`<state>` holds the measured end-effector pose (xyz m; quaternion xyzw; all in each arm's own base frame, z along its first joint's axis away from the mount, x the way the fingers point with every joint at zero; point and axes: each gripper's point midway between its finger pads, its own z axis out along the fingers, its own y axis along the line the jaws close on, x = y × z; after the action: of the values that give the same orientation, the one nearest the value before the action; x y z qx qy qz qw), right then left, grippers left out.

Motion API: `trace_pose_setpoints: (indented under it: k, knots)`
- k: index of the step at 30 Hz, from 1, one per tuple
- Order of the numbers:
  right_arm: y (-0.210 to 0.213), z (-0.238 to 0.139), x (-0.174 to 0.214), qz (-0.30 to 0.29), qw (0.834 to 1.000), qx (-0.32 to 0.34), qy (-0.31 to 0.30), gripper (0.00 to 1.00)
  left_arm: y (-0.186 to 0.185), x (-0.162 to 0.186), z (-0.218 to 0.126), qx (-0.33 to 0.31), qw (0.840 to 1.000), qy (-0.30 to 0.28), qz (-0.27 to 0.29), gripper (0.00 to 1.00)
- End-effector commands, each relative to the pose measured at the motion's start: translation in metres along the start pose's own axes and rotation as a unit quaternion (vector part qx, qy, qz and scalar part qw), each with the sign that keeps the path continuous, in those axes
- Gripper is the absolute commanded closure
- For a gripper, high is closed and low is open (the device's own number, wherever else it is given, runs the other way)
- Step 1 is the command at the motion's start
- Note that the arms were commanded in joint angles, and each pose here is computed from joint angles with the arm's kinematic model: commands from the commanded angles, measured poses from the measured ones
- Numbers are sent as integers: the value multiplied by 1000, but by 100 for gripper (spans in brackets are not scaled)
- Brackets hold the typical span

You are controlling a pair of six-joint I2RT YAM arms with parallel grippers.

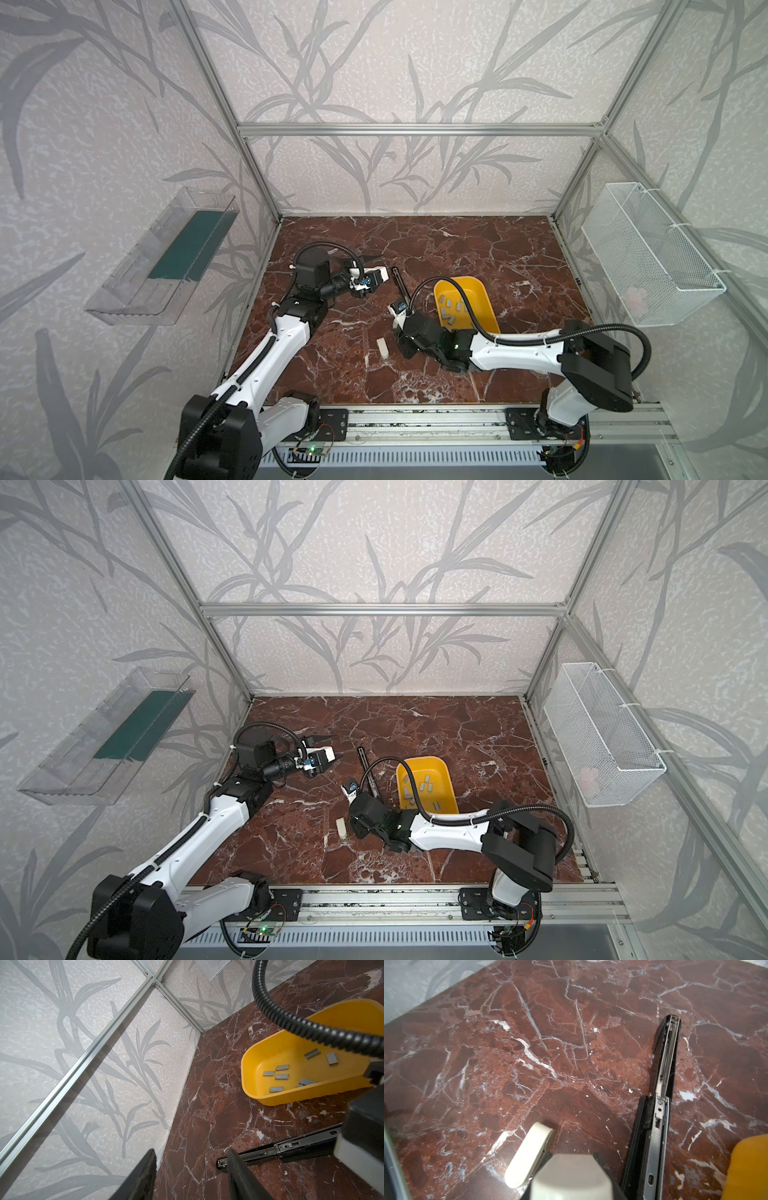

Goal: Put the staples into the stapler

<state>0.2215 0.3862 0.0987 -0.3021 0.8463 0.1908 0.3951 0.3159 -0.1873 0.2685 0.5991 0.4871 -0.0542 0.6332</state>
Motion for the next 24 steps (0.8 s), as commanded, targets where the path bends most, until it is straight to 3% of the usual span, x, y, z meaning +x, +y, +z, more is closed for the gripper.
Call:
trace_pose_setpoints:
  k: [1, 7, 24]
  knots:
    - [-12, 4, 4, 17, 998, 58, 32, 100, 3, -9, -4, -1, 1000, -18, 7, 45]
    - [-24, 19, 18, 21, 992, 107, 65, 100, 1, -12, -4, 6, 1000, -27, 9, 45]
    - [-27, 41, 52, 87, 984, 100, 116, 100, -5, -15, -3, 20, 999, -38, 10, 45]
